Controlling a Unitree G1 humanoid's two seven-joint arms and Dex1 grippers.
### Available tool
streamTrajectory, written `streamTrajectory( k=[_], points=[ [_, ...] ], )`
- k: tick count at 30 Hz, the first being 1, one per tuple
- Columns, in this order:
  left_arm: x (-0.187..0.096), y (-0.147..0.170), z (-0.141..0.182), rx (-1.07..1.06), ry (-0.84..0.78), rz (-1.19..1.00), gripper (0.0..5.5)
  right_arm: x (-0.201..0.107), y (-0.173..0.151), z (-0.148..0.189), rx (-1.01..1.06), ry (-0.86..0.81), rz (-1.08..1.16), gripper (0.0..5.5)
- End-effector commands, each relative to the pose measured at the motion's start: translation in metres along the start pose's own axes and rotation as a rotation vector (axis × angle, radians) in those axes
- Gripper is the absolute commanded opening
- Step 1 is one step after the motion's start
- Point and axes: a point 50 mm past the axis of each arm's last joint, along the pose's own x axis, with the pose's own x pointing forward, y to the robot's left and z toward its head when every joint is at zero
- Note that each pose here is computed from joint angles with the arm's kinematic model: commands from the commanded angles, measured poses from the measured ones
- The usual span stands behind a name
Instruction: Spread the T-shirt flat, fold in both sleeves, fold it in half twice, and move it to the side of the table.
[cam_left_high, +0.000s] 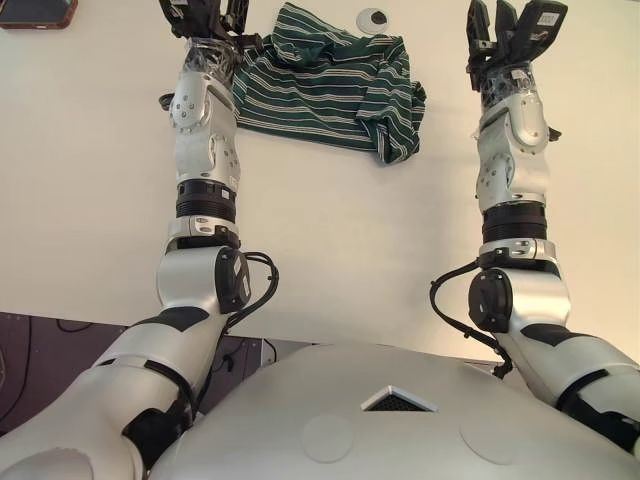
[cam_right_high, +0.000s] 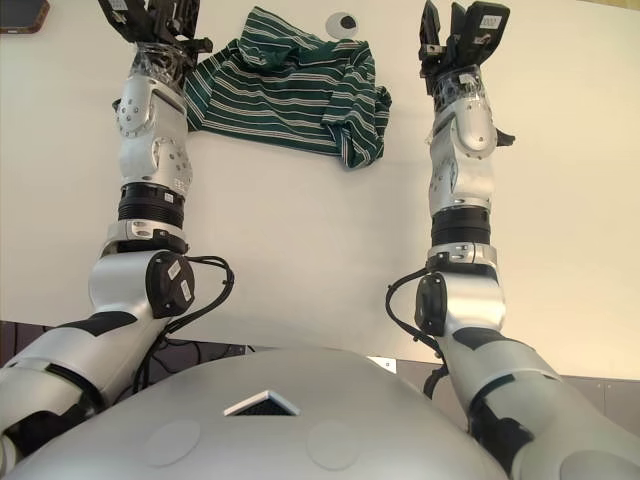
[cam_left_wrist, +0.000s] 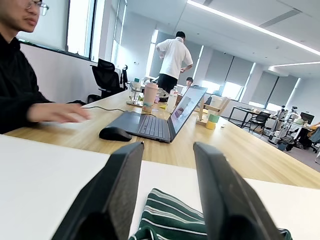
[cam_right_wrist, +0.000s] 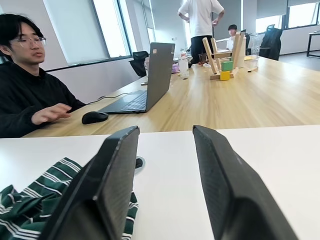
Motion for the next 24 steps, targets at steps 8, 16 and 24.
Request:
streamTrajectory(
  k=[8,16,24],
  points=[
    [-0.0022,0.0043,0.003,0.201,-0.032,0.061,2.68,-0.0045,0.0064,-0.0049,-0.026,0.022,0.018,2.53],
    [-0.0012,0.0041,0.0045,0.232,-0.052,0.078,2.68,-0.0035,0.0061,-0.0029,-0.039,0.017,0.016,2.53],
    [-0.0005,0.0044,0.0042,0.237,-0.051,0.08,2.68,-0.0031,0.0065,-0.0032,-0.044,0.02,0.019,2.53]
  ],
)
